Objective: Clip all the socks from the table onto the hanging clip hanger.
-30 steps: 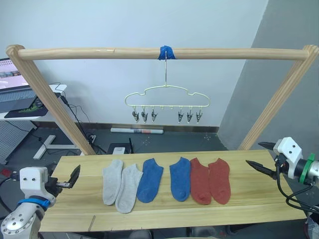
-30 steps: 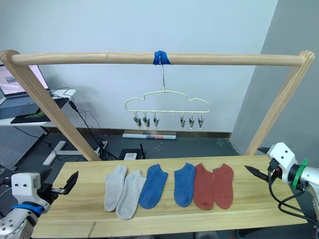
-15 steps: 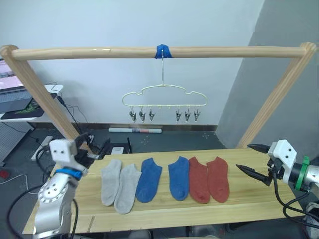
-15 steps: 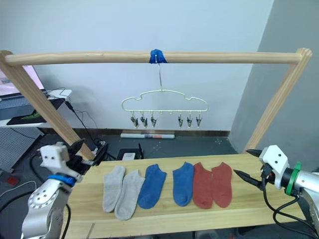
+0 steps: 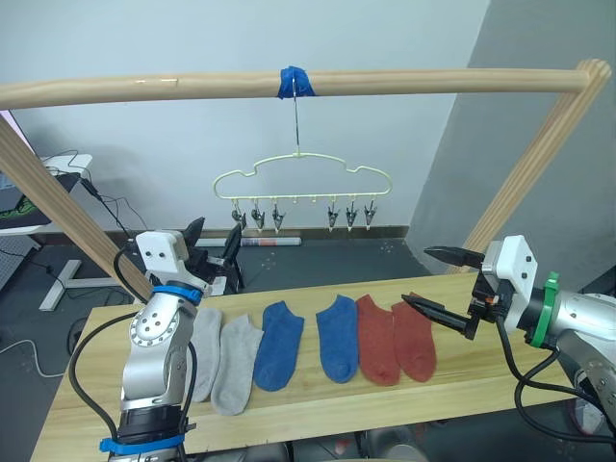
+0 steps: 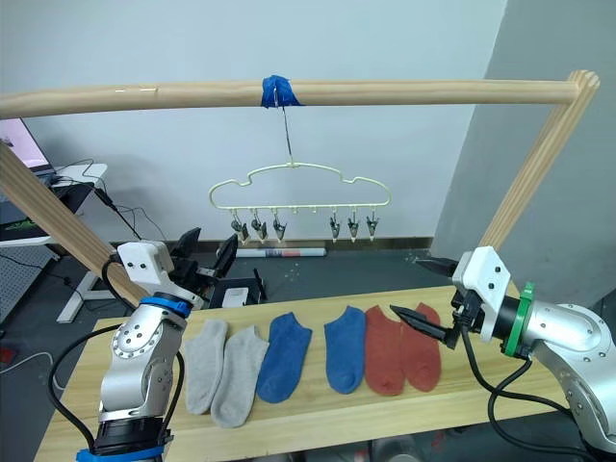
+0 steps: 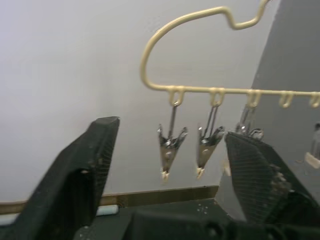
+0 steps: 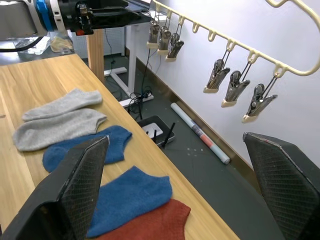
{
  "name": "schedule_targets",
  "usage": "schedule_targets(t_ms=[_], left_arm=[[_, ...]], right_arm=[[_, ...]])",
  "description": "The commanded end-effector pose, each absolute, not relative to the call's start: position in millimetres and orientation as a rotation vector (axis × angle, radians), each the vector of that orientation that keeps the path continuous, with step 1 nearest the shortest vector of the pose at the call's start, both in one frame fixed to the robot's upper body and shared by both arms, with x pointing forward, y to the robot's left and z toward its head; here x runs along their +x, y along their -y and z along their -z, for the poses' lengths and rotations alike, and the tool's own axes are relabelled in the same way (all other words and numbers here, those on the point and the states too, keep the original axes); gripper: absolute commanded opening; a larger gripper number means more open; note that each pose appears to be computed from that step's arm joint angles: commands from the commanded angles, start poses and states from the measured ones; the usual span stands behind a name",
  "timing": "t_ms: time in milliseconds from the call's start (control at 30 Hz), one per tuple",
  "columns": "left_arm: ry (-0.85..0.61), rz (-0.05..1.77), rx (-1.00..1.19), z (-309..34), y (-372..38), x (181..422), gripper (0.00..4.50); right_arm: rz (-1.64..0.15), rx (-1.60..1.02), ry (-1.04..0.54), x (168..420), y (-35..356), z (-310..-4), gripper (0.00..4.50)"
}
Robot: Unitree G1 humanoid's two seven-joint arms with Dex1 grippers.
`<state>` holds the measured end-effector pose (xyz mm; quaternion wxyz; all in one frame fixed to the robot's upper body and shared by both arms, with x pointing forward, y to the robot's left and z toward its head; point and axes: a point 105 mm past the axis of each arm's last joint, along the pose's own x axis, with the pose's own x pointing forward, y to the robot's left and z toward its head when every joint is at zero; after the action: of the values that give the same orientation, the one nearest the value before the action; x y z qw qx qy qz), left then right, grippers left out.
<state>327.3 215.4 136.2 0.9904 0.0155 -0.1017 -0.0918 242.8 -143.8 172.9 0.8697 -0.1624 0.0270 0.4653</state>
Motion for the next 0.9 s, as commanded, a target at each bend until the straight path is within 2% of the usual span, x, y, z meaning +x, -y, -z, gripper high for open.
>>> schedule_targets(t_ms=[33, 467, 900], left_arm=[[0.249, 0.167, 0.034, -147, -216, 329, 2.81], [0.220, 0.182, 0.027, -147, -207, 347, 2.81], [0.269, 0.186, 0.037, -162, -210, 359, 2.81]], right_arm=[[-0.997, -0.348, 0.006, 241, 135, -187, 4.50], [-1.091, -0.304, 0.084, 234, 102, -213, 4.50], [-1.156, -0.261, 0.073, 228, 87, -220, 4.50]])
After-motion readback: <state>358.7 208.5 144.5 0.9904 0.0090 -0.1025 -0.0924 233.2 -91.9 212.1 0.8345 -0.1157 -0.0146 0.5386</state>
